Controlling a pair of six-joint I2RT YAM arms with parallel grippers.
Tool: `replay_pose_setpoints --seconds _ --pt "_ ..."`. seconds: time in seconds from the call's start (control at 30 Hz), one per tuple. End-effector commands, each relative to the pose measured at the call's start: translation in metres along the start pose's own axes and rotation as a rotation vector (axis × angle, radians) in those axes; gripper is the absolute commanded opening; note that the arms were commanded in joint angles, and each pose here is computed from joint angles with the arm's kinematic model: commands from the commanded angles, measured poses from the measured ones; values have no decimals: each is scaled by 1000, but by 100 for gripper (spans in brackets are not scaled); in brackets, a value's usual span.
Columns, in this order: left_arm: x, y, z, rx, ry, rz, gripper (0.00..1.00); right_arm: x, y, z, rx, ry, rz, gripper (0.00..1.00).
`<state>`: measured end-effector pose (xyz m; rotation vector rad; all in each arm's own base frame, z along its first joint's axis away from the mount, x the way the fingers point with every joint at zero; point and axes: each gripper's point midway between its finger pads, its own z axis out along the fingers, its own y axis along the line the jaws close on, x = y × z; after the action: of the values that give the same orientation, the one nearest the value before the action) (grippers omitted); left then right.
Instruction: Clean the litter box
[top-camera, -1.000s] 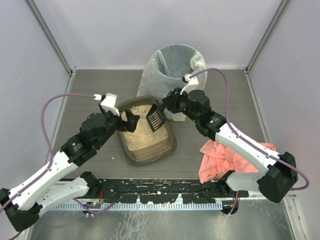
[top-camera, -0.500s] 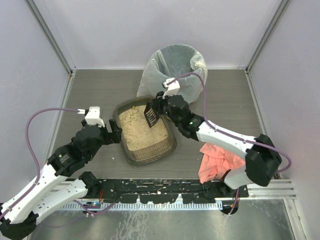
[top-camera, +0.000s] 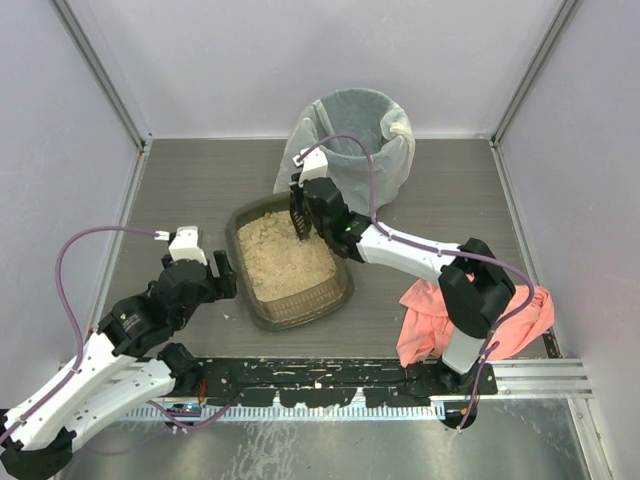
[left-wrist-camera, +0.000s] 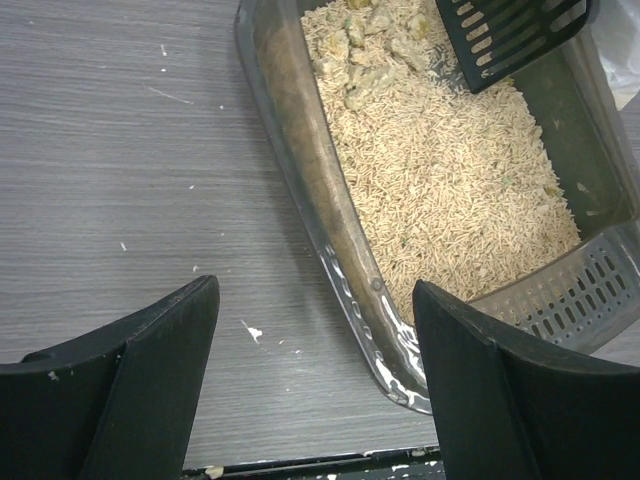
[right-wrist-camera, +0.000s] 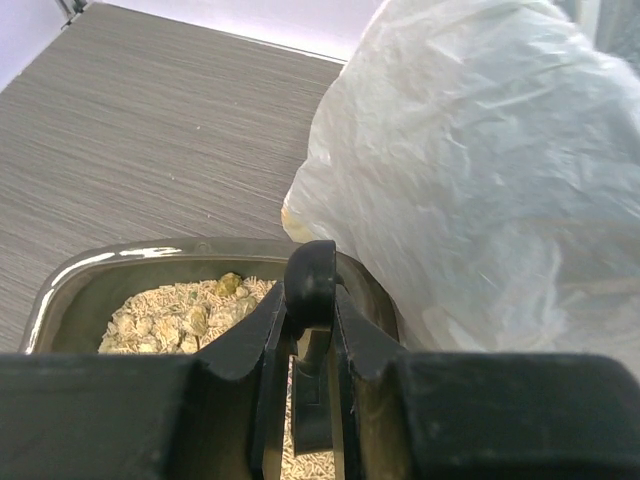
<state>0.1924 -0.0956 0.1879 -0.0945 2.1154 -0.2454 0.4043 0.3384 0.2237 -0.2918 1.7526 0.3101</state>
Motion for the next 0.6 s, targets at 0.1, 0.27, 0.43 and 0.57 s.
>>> replay_pose_setpoints --seconds 0.1,0.27,0.43,0.57 --pt "-26 13 -20 -49 -56 -7 79 -27 1 22 48 -79 -23 1" --pt "-36 22 -34 -70 -73 10 79 -14 2 29 52 -54 -36 1" --pt "-43 32 -45 -90 -98 22 80 -14 4 25 40 -59 -19 1" --pt "-43 34 -47 -88 -111 18 80 -29 5 17 21 -86 -8 1"
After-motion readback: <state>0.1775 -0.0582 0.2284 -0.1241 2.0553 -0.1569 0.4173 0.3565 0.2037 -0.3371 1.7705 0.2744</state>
